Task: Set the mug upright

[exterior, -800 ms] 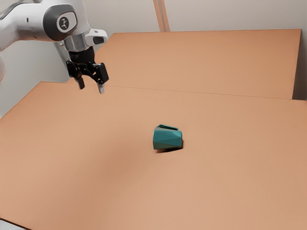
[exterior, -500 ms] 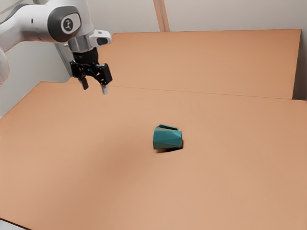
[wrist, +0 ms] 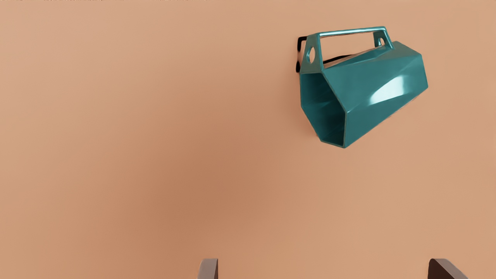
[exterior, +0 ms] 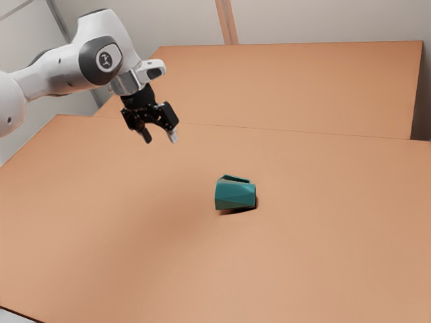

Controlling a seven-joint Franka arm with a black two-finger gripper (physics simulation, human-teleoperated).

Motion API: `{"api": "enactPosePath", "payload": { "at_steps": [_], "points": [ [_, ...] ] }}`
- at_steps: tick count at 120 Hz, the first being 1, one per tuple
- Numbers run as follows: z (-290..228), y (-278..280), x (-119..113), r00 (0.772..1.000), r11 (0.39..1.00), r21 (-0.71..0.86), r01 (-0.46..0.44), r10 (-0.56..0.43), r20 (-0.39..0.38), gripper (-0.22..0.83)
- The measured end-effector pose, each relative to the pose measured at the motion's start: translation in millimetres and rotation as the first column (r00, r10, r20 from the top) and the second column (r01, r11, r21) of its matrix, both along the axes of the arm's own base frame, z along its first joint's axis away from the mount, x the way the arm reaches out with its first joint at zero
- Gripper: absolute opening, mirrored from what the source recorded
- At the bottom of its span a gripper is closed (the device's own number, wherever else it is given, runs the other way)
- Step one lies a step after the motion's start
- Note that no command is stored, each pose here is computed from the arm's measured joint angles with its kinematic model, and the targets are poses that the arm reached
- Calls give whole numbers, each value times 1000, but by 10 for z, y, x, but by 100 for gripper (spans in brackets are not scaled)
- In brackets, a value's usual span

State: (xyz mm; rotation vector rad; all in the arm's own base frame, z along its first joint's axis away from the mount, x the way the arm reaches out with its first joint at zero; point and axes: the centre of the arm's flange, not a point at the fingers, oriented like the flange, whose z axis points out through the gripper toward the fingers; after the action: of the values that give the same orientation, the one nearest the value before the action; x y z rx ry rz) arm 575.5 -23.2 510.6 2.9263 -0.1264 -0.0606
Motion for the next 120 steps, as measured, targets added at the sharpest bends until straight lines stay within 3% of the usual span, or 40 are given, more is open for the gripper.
{"api": "enactPosePath", "payload": {
  "at_steps": [41, 120],
  "points": [
    [-680, 177, -36, 996, 957, -285, -59, 74, 43, 60],
    [-2097, 244, -174, 970, 739, -669, -80, 212, 119, 60]
  ]
}}
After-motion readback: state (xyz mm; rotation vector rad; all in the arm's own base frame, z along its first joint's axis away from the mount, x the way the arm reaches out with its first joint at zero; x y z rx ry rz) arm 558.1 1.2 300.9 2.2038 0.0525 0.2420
